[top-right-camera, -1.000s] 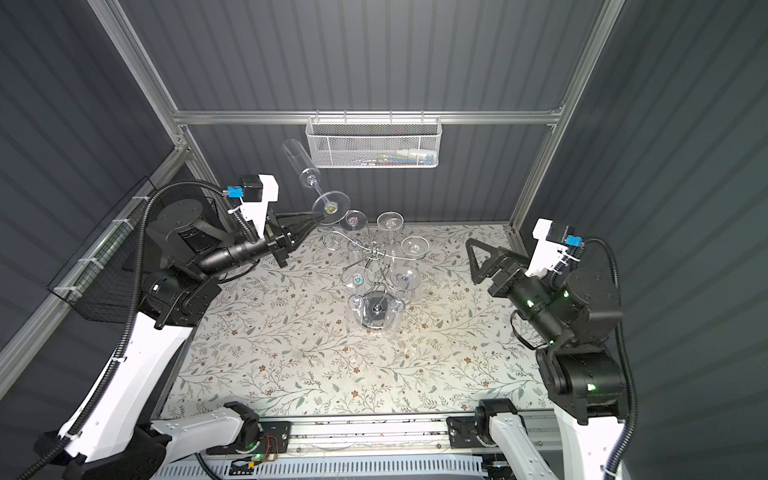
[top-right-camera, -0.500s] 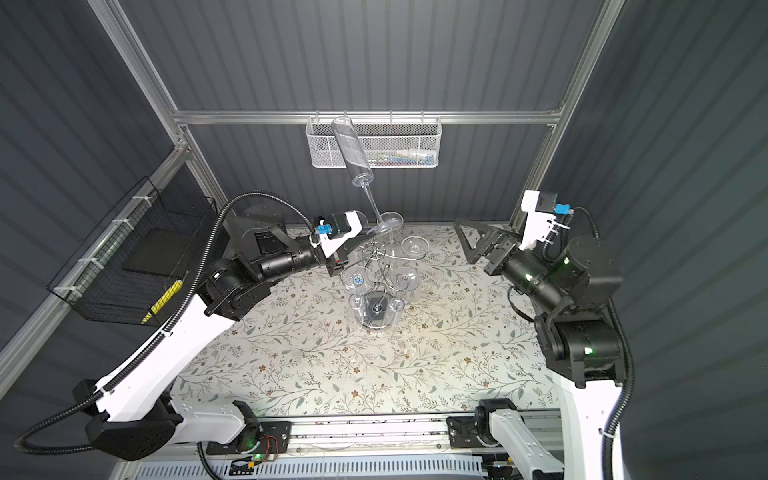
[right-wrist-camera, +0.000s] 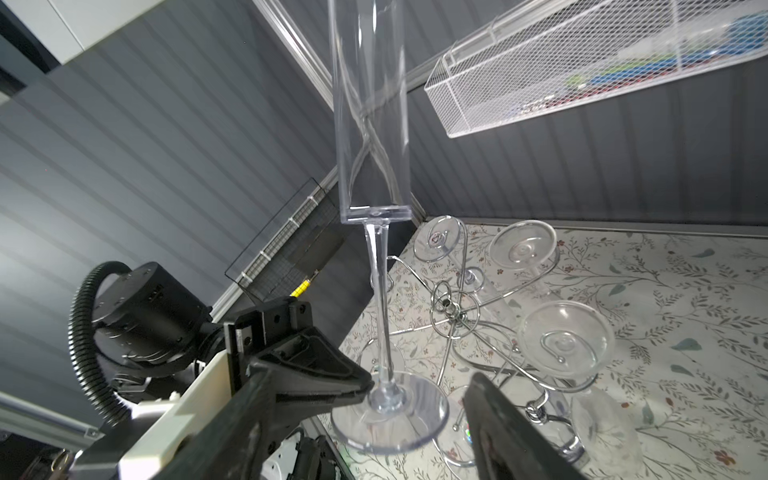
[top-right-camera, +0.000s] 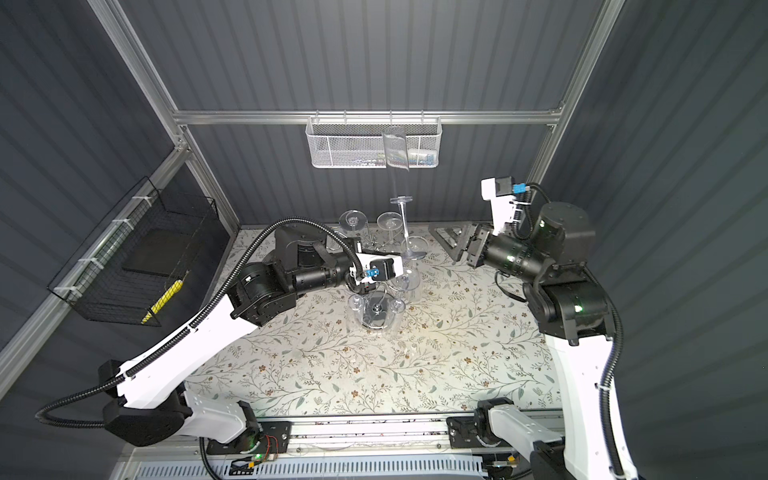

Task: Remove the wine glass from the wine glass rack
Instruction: 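Swing the flute upright toward the right gripper while the right gripper approaches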

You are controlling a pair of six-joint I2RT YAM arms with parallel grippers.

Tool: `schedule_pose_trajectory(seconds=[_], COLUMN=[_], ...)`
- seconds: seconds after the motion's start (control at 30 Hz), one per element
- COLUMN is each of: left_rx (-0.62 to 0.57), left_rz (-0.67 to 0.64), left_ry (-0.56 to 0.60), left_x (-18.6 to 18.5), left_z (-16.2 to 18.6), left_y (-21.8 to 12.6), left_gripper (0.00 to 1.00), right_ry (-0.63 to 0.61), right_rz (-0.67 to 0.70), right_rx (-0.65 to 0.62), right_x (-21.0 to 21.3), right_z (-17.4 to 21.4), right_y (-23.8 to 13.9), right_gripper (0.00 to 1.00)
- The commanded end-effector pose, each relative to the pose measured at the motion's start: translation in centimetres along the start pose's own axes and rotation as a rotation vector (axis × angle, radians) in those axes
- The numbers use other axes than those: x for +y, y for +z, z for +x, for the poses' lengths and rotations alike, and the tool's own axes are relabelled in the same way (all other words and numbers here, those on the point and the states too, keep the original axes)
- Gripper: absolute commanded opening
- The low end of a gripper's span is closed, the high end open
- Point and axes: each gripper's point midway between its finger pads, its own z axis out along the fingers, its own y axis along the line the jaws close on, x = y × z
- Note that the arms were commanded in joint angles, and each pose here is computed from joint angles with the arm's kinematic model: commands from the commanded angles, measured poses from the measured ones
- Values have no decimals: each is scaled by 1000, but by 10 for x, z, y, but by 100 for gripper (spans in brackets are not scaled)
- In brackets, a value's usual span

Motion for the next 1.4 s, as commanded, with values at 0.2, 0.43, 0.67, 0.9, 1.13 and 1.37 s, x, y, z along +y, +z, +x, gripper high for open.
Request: schedule_pose_trajectory(seconds=[0.2, 0.43, 0.67, 0.9, 1.13, 1.37], left_rx=[23, 17, 21, 19, -9, -92], left_rz=[-4, 8, 11, 6, -41, -99], left_ry=[148, 157, 156, 148, 135, 47], left_x=[-6, -14, -17, -16, -13, -9], left_z=[-14, -18, -18, -18, -20, -32], left_y=[3, 7, 8, 6, 0, -18], left_gripper=[0, 0, 0, 0, 33, 58], right_ry=[-44, -39, -24, -25, -35, -94], right_rz=[58, 54, 51, 46, 44, 58], right_rx=[122, 162, 156, 149, 128, 106], right_x=[-14, -17, -19, -18, -15, -11], right_z=[26, 37, 42, 42, 39, 33], right_y=[27, 41, 46, 46, 44, 37], right_gripper=[53, 36, 15, 0, 0, 0])
